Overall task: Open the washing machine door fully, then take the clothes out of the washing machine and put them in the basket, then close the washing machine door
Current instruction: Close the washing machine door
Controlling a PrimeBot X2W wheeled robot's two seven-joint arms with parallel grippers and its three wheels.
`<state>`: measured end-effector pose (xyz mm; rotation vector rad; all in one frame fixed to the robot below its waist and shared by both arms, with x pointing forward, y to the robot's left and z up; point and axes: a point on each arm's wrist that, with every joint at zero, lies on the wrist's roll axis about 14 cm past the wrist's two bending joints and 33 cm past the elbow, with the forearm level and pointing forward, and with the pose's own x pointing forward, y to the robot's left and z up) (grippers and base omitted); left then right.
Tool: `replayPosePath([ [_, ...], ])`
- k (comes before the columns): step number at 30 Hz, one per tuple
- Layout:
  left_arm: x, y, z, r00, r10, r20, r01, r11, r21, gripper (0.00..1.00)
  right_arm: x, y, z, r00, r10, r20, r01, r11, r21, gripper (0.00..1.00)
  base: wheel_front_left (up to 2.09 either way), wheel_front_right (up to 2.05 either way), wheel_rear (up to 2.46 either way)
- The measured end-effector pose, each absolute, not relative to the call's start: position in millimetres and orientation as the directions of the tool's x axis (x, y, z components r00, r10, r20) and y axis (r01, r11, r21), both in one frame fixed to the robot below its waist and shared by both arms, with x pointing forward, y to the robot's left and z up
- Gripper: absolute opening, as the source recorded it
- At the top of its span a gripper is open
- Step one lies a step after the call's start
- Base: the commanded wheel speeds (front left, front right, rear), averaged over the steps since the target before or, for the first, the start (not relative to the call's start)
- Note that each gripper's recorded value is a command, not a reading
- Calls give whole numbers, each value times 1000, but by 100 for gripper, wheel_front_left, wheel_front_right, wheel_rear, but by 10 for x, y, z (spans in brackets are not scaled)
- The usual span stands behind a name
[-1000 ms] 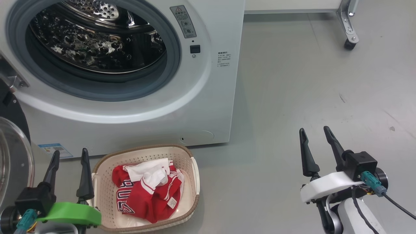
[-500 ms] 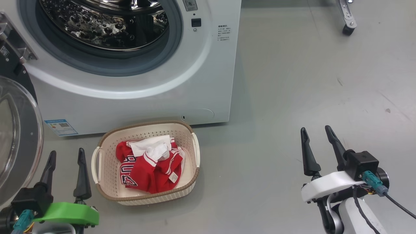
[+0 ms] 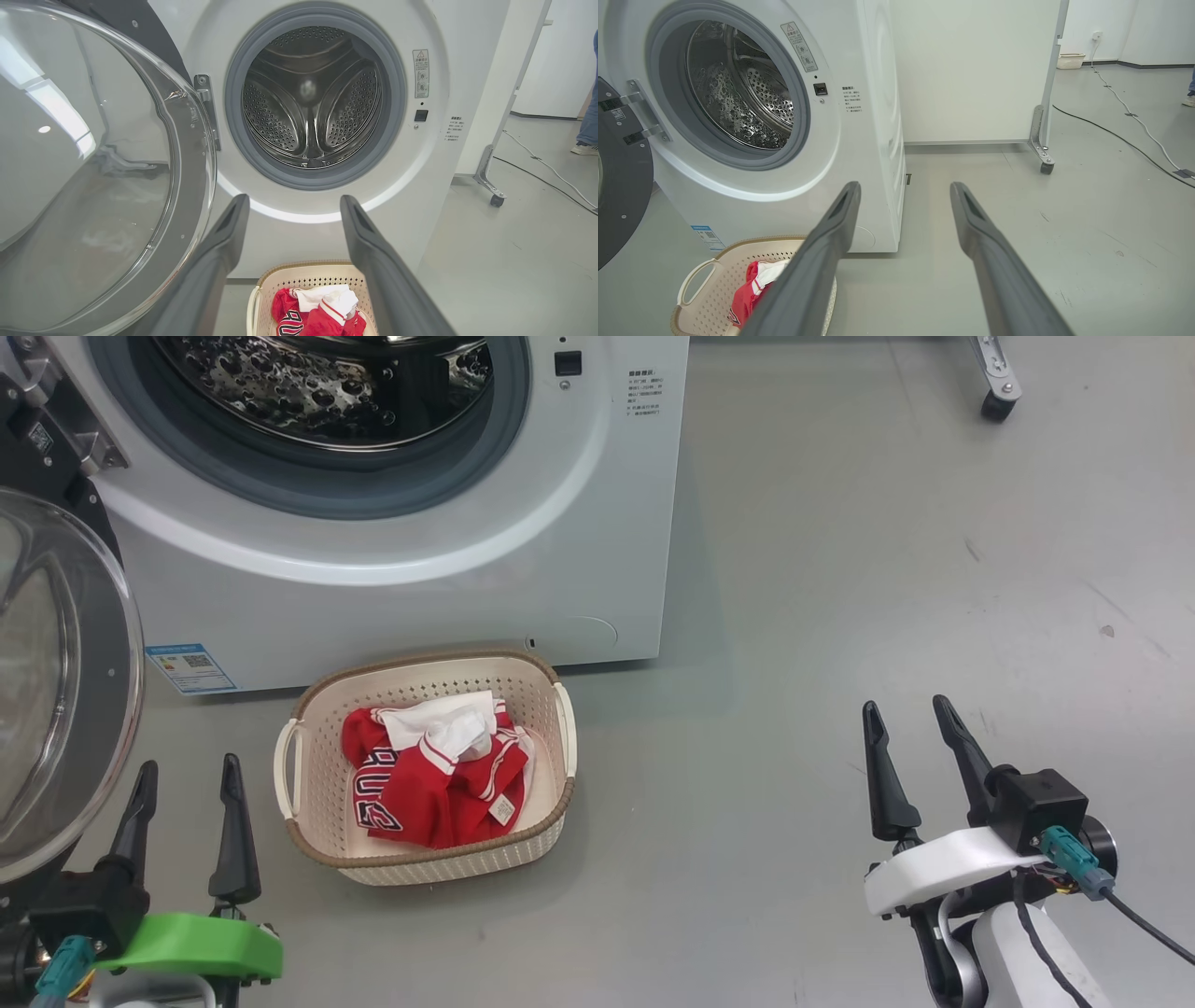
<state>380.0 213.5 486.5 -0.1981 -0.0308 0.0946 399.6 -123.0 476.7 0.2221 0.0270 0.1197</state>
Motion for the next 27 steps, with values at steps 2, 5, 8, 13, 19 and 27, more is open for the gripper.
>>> replayPosePath([
  [2,3798,2134,4874,995,96,24,-90,977,-194,100,3994,-1225,4775,992,123,-11,-117,968,221,100,-42,42,0],
  [5,3792,2136,4888,995,97,28,-89,977,-194,100,3991,-1215,4788,992,126,-8,-121,968,221,100,-32,32,0],
  [8,3784,2138,4903,995,97,32,-89,977,-195,100,3988,-1207,4805,992,128,-3,-124,968,220,100,-19,19,0],
  [13,3767,2140,4921,994,98,37,-89,977,-196,100,3984,-1188,4834,991,134,5,-132,967,219,100,-5,5,0],
  [19,3742,2149,4920,994,101,36,-92,976,-196,100,3978,-1165,4867,990,140,14,-140,966,218,100,0,0,0],
  [27,3716,2128,4920,995,95,35,-86,977,-197,100,3973,-1149,4892,989,145,21,-146,965,217,100,0,0,0],
])
